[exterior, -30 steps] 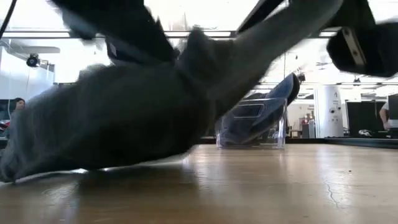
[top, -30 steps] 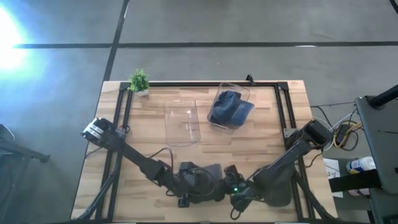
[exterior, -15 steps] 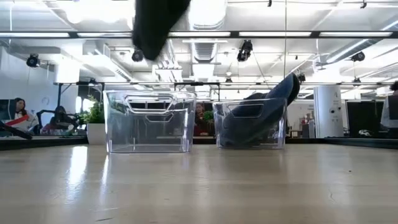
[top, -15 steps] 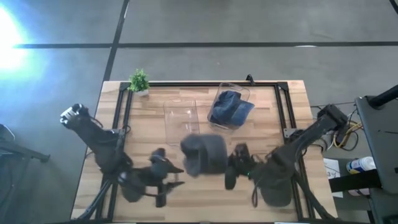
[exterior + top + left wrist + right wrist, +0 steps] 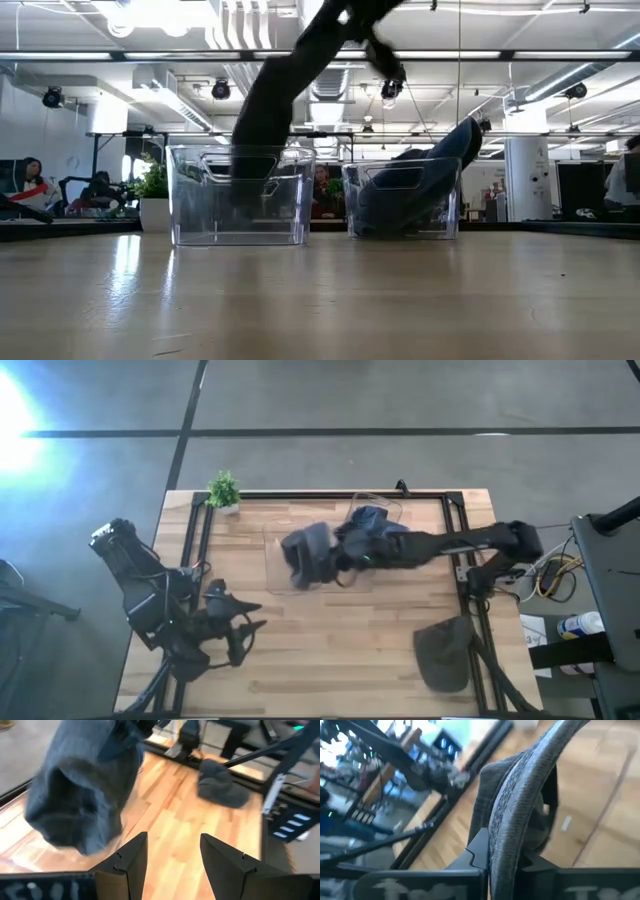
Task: Pick & Place hat
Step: Put the left black cap into the left transparent bin
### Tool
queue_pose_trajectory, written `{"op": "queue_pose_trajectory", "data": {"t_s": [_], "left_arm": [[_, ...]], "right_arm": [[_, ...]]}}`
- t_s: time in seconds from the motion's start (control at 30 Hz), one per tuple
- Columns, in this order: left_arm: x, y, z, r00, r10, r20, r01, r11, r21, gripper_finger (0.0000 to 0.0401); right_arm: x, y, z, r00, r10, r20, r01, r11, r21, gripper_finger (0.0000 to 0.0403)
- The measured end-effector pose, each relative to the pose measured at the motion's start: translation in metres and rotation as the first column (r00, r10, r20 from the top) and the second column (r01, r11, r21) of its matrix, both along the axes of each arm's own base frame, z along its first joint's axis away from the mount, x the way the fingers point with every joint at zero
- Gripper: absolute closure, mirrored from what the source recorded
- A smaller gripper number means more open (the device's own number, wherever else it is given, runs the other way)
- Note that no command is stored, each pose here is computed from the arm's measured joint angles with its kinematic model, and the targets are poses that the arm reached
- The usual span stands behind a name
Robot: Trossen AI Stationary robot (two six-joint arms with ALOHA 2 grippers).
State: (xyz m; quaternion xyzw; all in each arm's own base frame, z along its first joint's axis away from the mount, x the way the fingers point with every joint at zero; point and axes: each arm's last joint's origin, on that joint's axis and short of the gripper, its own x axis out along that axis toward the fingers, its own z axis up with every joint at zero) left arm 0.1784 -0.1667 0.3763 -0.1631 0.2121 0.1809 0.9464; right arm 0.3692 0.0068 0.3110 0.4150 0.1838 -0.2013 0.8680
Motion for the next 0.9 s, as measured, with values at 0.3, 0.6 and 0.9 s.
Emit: {"op": "queue_pose_trajectory", "data": {"t_s": [0.3,0.6,0.9], "left_arm": [[-0.002,0.007,-0.023,0.996,0.081,-0.040,-0.080,0.996,0.036,0.0225],[-0.002,0.015,-0.055,0.985,0.160,-0.064,-0.161,0.987,-0.018,0.0225],[0.002,0.016,-0.054,0.987,0.150,-0.055,-0.151,0.988,-0.025,0.0225]], "right_arm": [[0.049,-0.051,-0.073,0.996,0.020,-0.088,-0.005,0.985,0.171,0.0388],[0.079,-0.059,-0.102,0.980,0.083,-0.178,-0.046,0.978,0.203,0.0282],[0.053,-0.052,-0.062,0.934,0.063,-0.353,-0.052,0.998,0.043,0.0176]]}}
